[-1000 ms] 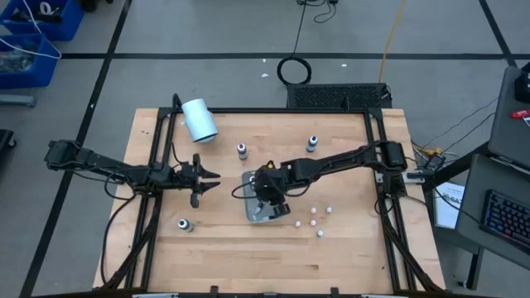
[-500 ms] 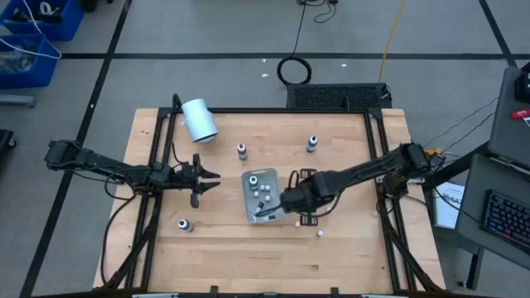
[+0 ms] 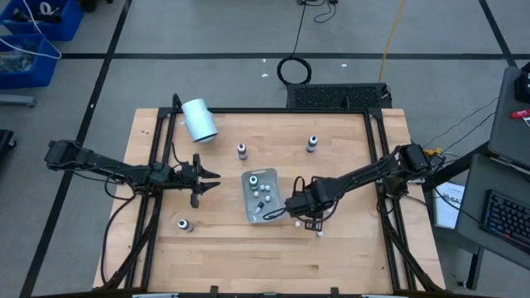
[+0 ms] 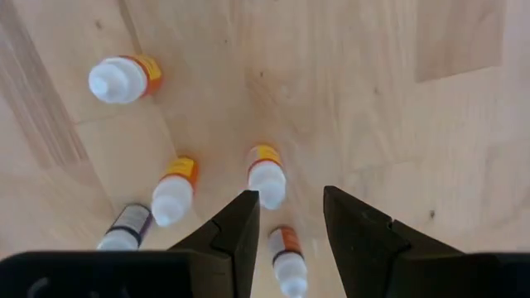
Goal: Pick & Place food coloring
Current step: Put the top yellow food coloring bottle into the bin
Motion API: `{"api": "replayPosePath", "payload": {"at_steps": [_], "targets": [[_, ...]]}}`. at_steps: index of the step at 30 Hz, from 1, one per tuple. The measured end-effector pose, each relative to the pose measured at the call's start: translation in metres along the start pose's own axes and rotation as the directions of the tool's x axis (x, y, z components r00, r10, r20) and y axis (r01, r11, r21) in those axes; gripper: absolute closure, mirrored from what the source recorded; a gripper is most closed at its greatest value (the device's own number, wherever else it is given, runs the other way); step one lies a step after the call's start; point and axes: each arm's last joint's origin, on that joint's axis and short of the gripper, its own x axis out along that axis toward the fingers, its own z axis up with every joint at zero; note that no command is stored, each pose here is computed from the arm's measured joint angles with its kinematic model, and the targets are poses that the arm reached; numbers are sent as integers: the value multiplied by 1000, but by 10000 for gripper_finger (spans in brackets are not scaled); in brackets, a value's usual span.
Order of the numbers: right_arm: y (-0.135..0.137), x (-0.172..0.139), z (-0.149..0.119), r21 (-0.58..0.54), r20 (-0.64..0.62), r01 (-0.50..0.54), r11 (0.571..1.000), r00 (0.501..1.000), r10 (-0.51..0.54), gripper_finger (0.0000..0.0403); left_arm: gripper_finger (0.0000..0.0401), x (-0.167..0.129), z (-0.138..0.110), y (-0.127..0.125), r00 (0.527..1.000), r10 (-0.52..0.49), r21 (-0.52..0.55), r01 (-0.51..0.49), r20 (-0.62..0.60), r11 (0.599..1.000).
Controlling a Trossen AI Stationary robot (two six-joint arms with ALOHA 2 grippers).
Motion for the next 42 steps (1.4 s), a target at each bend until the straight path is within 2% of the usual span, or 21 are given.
{"api": "replayPosePath", "payload": {"at_steps": [13, 21, 35, 42], "targets": [[3, 5, 1, 1, 19, -31, 1000, 999, 31, 275, 283, 0, 0, 0, 1000, -1, 0, 1, 0, 1000], [0, 24, -7, -1, 2, -22, 1000, 1000, 22, 275, 283, 0, 0, 0, 1000, 0, 0, 0, 0, 1000], [2, 25, -4, -17, 22, -51, 999, 998, 51, 275, 283, 0, 0, 0, 1000, -1, 0, 1, 0, 1000], [2, 25, -5, -17, 10, -59, 998, 998, 60, 313, 283, 0, 0, 0, 1000, -1, 0, 1, 0, 1000]]}}
